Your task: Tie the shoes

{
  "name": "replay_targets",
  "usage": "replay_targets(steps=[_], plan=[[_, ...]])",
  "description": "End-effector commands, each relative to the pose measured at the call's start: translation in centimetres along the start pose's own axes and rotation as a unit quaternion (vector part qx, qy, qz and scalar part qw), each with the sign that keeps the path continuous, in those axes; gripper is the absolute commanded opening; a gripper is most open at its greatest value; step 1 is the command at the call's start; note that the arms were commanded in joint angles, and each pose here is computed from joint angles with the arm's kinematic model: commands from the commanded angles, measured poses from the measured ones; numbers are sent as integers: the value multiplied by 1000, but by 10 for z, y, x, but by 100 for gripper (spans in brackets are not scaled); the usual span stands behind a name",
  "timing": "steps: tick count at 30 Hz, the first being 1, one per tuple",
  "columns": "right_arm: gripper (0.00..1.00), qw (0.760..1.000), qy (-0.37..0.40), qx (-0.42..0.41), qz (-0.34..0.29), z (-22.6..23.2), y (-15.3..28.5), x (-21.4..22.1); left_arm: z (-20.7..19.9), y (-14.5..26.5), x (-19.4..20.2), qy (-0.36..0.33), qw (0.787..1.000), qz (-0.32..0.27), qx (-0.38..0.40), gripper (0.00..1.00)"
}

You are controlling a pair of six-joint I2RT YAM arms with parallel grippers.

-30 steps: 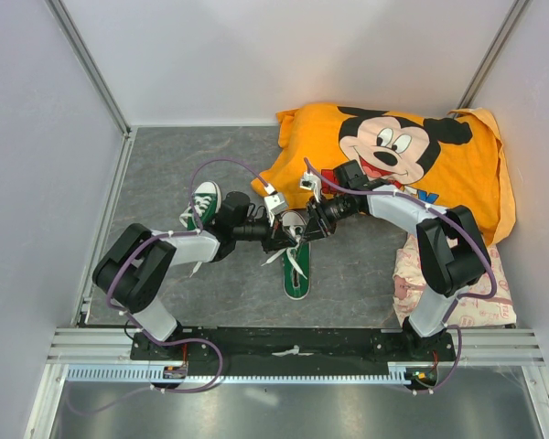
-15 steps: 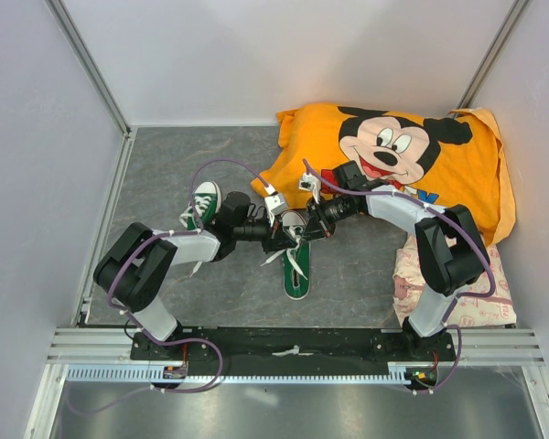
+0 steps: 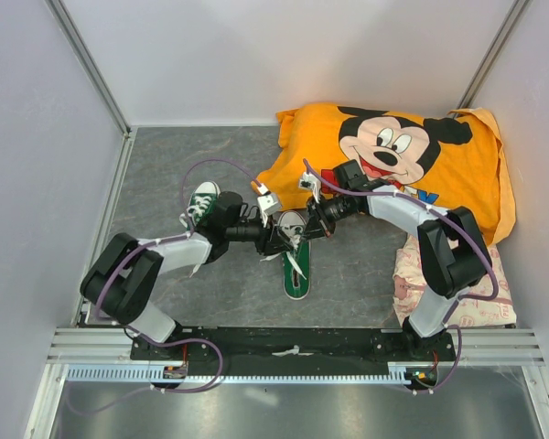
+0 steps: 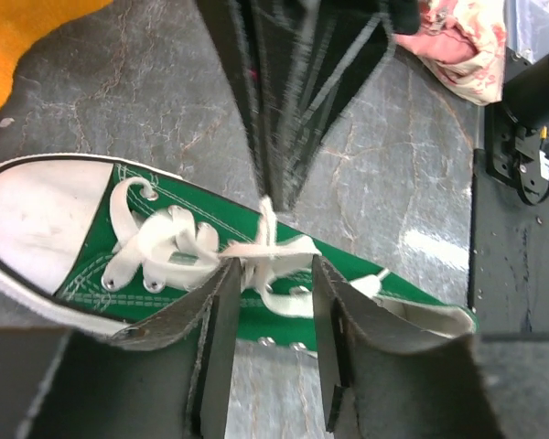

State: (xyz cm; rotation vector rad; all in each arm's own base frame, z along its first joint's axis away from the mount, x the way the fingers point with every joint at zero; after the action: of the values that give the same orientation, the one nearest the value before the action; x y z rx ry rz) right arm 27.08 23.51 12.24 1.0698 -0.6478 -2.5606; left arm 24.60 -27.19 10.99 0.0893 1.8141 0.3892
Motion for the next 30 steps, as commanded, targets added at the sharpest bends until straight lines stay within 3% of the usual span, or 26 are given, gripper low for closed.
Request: replay_targets(steps=[1,9,11,19,30], plan=[[0,999,30,-3,-21,9,6,-11,-9,18,-12,-44,999,-14,-7,48],[0,999,24,-8,-28,16,7,-11,6,44,-14,-24,996,-12,-87,53],[0,999,25,-7,-29,18,8,-10,16,47,-15,11,994,-15,-106,54],[0,999,27,-16,-21,27,2,-8,25,30,-25,135,987,-15,-89,57],[0,999,26,-8,-20,32,4,-7,28,9,-19,190,980,-44,-50,58]])
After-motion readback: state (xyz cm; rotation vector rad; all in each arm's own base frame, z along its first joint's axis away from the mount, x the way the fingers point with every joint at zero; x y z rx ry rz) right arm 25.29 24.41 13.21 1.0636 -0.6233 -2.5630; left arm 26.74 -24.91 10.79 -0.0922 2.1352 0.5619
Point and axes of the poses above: each gripper's point midway between its finger pads, its own y axis back along the fingers, its own z axis along the line the jaws close on, x = y × z, the point moved 4 cm from there along y, back along the fingers, and after that the axes turned 7 degrees about -y, right-handed, at the moved point
